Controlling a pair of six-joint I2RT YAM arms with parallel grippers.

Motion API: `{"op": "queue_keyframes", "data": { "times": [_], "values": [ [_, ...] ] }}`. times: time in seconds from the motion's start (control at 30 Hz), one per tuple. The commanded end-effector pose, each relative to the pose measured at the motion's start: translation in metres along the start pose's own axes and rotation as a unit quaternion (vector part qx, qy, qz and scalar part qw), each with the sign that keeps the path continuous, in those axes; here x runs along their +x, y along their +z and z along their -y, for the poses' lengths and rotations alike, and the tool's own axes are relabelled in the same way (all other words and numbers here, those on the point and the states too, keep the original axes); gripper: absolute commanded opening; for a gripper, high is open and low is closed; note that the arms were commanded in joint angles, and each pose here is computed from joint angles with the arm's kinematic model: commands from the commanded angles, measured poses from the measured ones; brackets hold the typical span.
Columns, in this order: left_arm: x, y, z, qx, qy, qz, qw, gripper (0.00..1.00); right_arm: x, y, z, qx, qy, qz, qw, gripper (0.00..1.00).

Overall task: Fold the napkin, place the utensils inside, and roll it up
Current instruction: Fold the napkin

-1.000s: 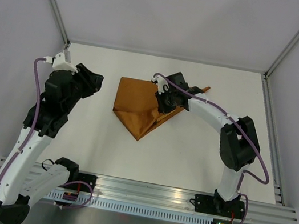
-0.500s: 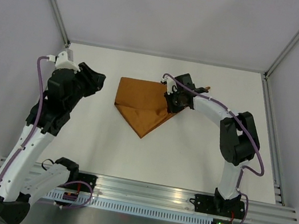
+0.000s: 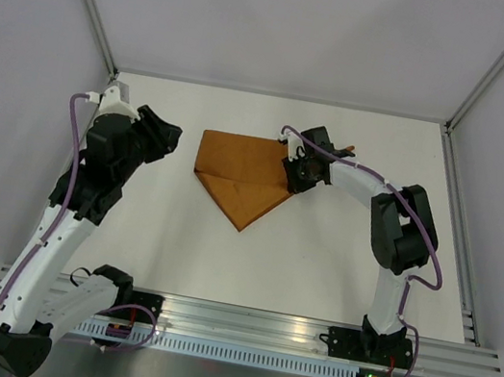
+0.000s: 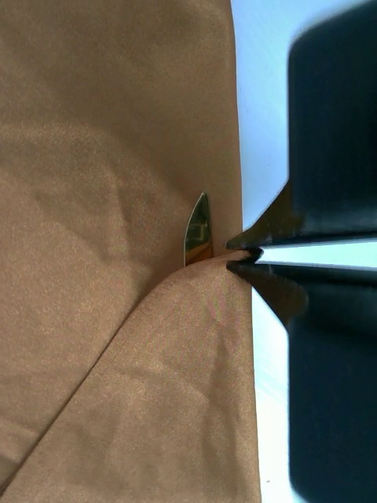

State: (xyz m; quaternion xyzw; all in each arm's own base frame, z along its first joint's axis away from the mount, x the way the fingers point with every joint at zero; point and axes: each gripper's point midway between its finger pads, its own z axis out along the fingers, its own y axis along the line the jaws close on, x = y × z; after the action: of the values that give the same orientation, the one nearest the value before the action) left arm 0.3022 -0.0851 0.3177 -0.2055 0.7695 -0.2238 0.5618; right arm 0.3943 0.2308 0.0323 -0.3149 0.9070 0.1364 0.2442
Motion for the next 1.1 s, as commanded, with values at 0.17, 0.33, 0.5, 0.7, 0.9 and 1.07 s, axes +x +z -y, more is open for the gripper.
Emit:
{"op": "queue_keyframes", "data": {
  "times": [0.17, 0.33, 0.5, 0.7, 0.9, 1.07],
  "values": [
    [-0.001, 0.004, 0.008, 0.022, 0.010, 0.004, 1.000, 0.50, -0.017, -0.015, 0.002, -0.005, 0.001, 0.029, 1.000, 0.45],
    [0.000, 0.005, 0.008, 0.023, 0.010, 0.003, 1.000, 0.50, -0.046, -0.039, 0.012, -0.006, 0.029, 0.061, 0.998, 0.60],
    [0.001, 0.006, 0.008, 0.025, 0.010, 0.001, 1.000, 0.50, -0.050, -0.051, 0.085, -0.003, 0.176, 0.081, 0.981, 0.66],
    [0.004, 0.010, 0.008, 0.026, 0.008, -0.004, 1.000, 0.50, -0.035, -0.049, 0.168, -0.029, 0.344, 0.118, 0.931, 0.68],
    [0.007, 0.012, 0.007, 0.026, 0.007, -0.006, 1.000, 0.50, -0.018, -0.030, 0.212, -0.043, 0.475, 0.146, 0.867, 0.71],
    [0.007, 0.013, 0.007, 0.024, 0.008, -0.005, 1.000, 0.50, -0.011, -0.011, 0.224, -0.063, 0.536, 0.148, 0.829, 0.73]
  ]
}}
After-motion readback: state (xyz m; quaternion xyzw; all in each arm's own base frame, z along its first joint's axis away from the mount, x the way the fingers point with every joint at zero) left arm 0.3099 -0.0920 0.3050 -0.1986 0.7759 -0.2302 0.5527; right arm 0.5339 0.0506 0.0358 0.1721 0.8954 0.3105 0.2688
